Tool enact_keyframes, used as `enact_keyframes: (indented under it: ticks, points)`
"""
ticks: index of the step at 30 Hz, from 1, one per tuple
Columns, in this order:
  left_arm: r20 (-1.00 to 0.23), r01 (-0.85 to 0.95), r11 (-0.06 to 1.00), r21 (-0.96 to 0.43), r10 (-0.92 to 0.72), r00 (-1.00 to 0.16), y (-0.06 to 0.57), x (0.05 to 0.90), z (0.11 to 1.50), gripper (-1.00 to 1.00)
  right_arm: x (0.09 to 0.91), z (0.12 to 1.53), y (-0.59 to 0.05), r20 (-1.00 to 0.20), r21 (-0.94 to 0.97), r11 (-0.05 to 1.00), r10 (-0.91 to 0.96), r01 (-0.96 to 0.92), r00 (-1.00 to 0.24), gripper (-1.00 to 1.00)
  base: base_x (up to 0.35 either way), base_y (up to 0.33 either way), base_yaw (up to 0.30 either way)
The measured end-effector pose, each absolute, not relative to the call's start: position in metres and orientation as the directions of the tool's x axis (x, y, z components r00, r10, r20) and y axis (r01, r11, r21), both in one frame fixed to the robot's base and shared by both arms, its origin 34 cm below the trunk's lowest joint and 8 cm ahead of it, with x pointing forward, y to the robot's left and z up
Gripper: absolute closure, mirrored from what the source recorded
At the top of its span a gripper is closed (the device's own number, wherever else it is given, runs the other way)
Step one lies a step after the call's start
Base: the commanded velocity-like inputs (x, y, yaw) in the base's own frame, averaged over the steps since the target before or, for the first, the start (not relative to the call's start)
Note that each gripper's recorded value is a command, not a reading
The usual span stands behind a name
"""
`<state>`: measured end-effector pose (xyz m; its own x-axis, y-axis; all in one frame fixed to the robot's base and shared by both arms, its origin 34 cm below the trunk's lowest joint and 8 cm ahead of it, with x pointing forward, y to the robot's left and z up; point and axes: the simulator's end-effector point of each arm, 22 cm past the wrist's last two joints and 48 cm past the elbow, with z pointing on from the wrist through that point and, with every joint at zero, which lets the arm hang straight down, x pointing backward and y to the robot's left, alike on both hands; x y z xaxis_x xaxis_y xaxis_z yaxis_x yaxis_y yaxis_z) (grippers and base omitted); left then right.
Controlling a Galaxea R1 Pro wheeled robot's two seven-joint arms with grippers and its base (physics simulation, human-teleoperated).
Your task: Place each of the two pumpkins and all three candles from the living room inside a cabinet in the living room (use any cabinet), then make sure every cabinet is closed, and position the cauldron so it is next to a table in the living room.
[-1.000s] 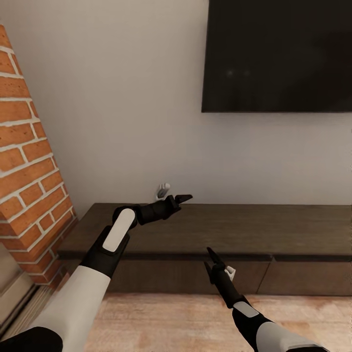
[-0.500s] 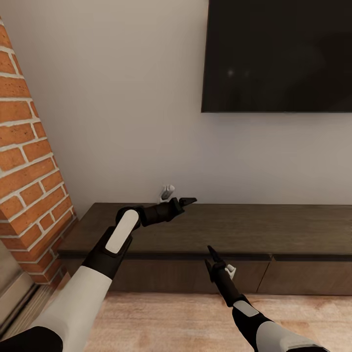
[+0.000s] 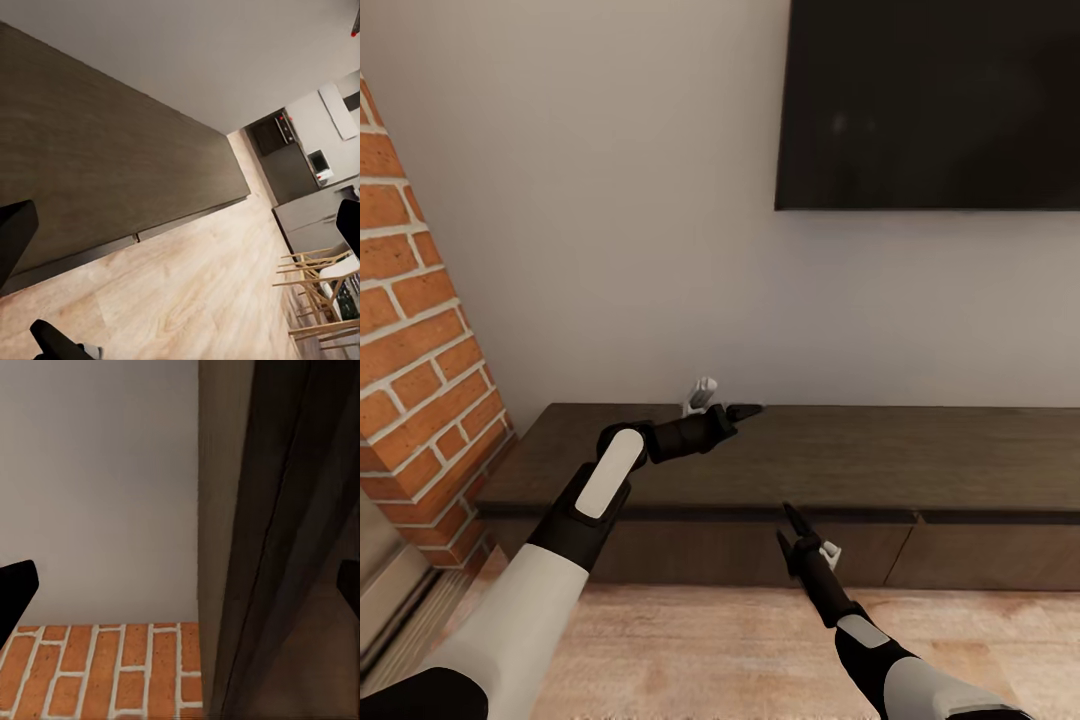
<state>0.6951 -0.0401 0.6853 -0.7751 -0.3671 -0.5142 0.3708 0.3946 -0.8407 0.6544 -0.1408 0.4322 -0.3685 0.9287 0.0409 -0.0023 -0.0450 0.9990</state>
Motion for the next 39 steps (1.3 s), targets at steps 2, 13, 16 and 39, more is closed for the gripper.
enact_keyframes:
  ticks: [2,13,16,39]
  points:
    - [-0.508,0.364,0.394,-0.844,-0.367,-0.78,-0.04,0.696,0.68,-1.0,0.654,0.428,-0.14,0.049,0.999,-0.051,0.928,0.006,-0.37,-1.0,0.0,0.0,0.0]
    - [-0.472,0.327,0.393,-0.86,-0.366,-0.802,-0.04,0.704,0.651,-1.0,0.651,0.407,-0.142,0.068,0.998,-0.061,0.928,0.031,-0.367,-1.0,0.0,0.0,0.0]
    - [-0.462,0.316,0.393,-0.864,-0.366,-0.808,-0.04,0.705,0.643,-1.0,0.651,0.407,-0.148,0.064,0.998,-0.065,0.929,0.011,-0.363,-1.0,0.0,0.0,0.0]
    - [-0.452,0.33,0.35,-0.877,-0.366,-0.814,-0.044,0.704,0.643,-1.0,0.653,0.406,-0.164,0.034,0.999,-0.044,0.936,-0.021,-0.351,-1.0,0.0,0.0,0.0]
